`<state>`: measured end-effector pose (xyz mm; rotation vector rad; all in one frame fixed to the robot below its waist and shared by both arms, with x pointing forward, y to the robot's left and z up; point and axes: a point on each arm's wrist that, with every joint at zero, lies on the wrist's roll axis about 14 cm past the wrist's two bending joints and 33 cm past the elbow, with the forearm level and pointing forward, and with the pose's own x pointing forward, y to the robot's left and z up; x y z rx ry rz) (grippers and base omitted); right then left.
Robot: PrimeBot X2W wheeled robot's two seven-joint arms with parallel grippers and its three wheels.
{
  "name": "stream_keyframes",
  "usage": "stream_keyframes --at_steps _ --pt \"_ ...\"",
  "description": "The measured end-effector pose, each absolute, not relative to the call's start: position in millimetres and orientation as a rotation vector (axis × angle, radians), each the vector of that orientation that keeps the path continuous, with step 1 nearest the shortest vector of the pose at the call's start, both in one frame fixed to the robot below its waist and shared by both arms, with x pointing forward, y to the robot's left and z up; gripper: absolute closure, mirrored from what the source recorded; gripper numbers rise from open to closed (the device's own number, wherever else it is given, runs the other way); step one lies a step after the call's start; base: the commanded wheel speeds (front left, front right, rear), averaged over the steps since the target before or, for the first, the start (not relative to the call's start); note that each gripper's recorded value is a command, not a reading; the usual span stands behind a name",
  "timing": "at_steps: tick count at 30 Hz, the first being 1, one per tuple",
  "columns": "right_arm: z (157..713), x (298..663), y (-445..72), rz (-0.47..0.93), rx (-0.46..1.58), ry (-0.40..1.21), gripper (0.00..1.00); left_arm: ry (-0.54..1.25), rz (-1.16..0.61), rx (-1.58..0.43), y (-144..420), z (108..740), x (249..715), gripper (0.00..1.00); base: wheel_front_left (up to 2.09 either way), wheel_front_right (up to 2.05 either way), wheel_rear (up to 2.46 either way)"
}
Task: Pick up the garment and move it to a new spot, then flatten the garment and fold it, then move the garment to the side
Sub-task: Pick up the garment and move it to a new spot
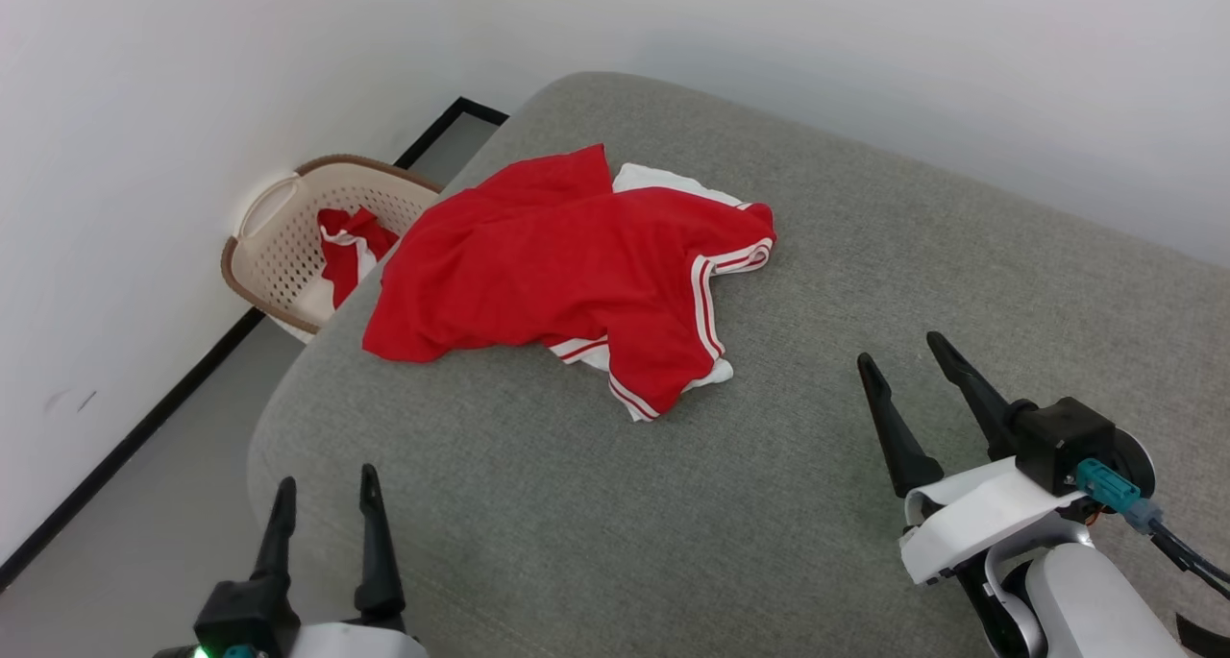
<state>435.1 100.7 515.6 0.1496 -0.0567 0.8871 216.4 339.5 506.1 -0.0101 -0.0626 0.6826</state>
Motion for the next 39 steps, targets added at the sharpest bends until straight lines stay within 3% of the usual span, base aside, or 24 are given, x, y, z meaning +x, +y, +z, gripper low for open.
stream_keyframes --at_steps 6,19,24,29,35,39 --pt "515 443 88 0.841 0.167 -0.056 0.00 -0.054 0.590 -0.024 327 503 235 0.00 0.00 0.00 0.00" --pt "518 468 30 0.686 0.163 -0.093 0.00 -0.218 0.292 0.168 349 601 384 0.00 0.00 0.00 0.00" --pt "511 483 -4 0.592 0.176 -0.092 0.00 0.043 0.267 0.114 365 564 443 0.00 0.00 0.00 0.00" --pt "498 493 -42 0.485 0.185 -0.075 0.00 0.364 0.194 -0.023 346 507 487 0.00 0.00 0.00 0.00" --pt "476 493 -84 0.366 0.191 -0.030 0.00 0.765 0.129 -0.123 330 430 489 0.00 0.00 0.00 0.00" --pt "464 492 -104 0.316 0.182 -0.006 0.00 0.939 0.108 -0.182 320 393 486 0.00 0.00 0.00 0.00"
